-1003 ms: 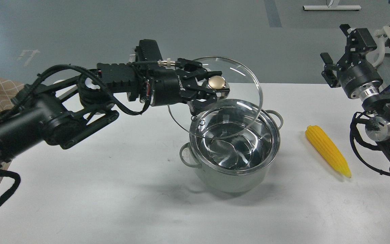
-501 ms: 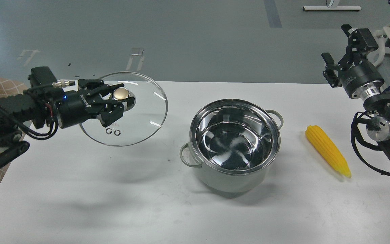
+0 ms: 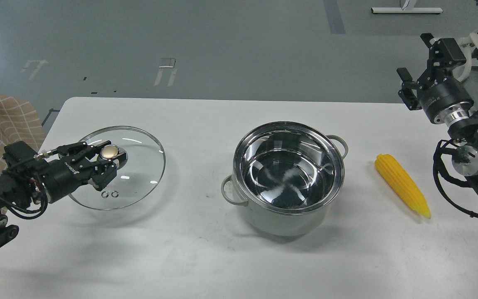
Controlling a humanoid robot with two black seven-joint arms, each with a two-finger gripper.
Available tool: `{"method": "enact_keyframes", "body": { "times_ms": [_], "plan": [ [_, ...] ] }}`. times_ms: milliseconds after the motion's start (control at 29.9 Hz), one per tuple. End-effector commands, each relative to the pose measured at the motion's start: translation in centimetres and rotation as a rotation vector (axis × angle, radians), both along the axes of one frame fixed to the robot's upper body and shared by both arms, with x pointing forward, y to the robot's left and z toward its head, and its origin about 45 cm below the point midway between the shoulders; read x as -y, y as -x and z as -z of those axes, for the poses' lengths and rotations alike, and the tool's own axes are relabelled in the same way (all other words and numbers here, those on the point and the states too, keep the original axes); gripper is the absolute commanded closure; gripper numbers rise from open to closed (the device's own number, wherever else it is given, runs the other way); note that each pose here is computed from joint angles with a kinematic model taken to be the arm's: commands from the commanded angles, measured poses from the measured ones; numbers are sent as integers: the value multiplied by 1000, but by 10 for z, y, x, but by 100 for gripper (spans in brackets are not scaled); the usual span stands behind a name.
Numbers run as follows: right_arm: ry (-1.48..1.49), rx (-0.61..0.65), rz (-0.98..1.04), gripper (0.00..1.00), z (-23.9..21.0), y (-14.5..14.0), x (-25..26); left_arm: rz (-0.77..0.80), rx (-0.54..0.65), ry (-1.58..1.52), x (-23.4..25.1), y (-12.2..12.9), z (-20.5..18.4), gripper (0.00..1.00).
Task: Open pot and put corn in
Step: 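Lower the glass lid onto the table beside the pot, left gripper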
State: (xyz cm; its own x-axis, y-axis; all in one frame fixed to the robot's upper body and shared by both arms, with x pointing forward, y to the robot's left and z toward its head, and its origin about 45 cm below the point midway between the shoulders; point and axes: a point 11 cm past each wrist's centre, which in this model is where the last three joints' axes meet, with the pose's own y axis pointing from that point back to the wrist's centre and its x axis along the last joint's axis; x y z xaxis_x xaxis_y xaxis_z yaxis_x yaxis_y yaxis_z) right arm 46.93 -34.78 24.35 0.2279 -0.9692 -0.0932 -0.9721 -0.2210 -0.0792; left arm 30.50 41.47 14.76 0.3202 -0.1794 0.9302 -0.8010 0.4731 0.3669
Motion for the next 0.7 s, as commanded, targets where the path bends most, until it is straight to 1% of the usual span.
{"method": "enact_keyframes", "body": {
  "times_ms": [0,134,267,368,434,668],
  "plan": [
    [0,-2,0,2,1,0,0,-17,11,4,-2,3,10,94],
    [0,-4,1,2,2,1,0,-40,38,5,-2,2,21,93],
    [0,-7,2,2,4,2,1,-56,25,3,-3,3,30,93],
    [0,-9,2,2,4,2,1,-70,-14,-7,-9,16,43,93],
    [0,-9,2,2,4,2,1,-76,-18,-10,-11,17,44,93],
    [0,-12,3,2,6,3,1,-91,-29,-4,-9,18,52,85]
  ]
}}
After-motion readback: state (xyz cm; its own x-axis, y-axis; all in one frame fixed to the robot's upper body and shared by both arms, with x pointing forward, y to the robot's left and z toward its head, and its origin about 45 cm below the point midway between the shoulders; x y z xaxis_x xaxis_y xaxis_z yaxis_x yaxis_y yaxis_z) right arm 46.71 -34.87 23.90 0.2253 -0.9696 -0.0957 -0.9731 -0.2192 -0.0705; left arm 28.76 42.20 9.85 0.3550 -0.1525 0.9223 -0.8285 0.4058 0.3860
